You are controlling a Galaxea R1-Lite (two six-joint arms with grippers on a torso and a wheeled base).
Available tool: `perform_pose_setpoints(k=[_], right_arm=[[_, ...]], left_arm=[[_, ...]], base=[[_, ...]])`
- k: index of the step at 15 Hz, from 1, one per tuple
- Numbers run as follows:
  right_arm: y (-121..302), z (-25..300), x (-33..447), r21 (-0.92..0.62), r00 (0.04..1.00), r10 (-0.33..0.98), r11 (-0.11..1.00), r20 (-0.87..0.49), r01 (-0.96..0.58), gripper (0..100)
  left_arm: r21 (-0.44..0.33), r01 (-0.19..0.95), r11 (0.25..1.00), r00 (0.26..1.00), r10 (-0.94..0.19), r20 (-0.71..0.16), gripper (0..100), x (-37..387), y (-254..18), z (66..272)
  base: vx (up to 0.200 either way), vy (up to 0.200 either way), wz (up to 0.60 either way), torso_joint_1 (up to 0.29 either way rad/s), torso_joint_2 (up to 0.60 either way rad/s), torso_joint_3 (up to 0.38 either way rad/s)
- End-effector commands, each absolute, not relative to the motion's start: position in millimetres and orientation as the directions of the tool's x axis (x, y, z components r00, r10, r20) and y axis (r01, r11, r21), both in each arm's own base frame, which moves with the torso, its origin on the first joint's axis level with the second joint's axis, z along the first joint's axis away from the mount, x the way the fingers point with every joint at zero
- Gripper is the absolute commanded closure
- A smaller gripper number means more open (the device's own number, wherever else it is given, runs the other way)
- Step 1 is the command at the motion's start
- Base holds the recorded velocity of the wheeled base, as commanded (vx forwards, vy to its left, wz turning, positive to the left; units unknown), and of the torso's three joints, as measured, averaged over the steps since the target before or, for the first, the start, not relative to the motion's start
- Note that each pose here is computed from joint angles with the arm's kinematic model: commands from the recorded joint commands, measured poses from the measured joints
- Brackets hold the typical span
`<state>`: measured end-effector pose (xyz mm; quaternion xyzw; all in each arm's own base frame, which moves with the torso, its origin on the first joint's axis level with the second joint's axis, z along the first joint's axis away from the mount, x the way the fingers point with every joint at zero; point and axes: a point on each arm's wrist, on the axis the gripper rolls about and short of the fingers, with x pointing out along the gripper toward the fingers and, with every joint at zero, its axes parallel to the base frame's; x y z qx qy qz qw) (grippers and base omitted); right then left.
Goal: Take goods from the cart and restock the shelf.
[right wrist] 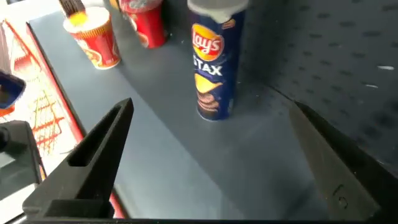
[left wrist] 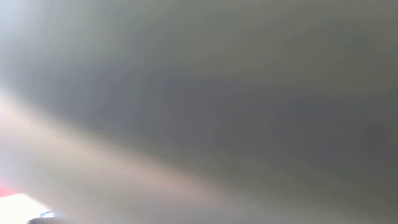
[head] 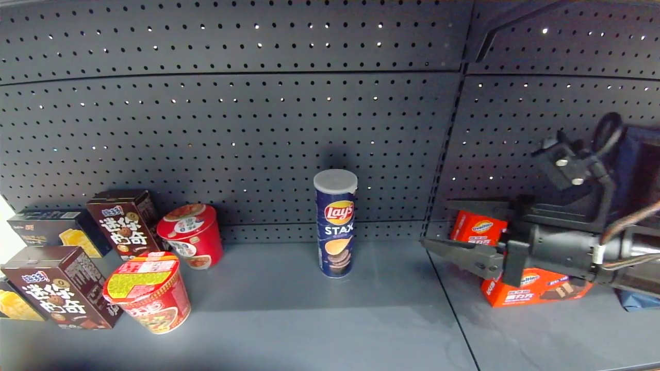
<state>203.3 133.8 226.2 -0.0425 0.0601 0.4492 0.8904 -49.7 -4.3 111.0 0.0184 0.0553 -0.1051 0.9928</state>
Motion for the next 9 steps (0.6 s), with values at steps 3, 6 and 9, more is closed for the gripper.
perform_pose_setpoints(k=[3, 6, 9], right_arm=[[168, 195, 251, -0.009, 0.5, 0.835, 0.512, -0.231, -0.859, 0], [178, 182, 283, -0.034, 0.407, 0.892, 0.409, -0.196, -0.912, 0], [192, 173, 304, -0.038, 0.313, 0.937, 0.311, -0.153, -0.95, 0]], left_arm=[[0.022, 0.212, 0.977, 0.969, -0.207, -0.132, 100, -48, -4, 106], [0.021, 0.212, 0.977, 0.969, -0.207, -0.135, 100, -47, -4, 105], [0.018, 0.212, 0.977, 0.967, -0.207, -0.148, 100, -46, -4, 102]], base=[[0.0, 0.0, 0.0, 0.0, 0.0, 0.0], [0.0, 0.0, 0.0, 0.0, 0.0, 0.0], [0.0, 0.0, 0.0, 0.0, 0.0, 0.0]])
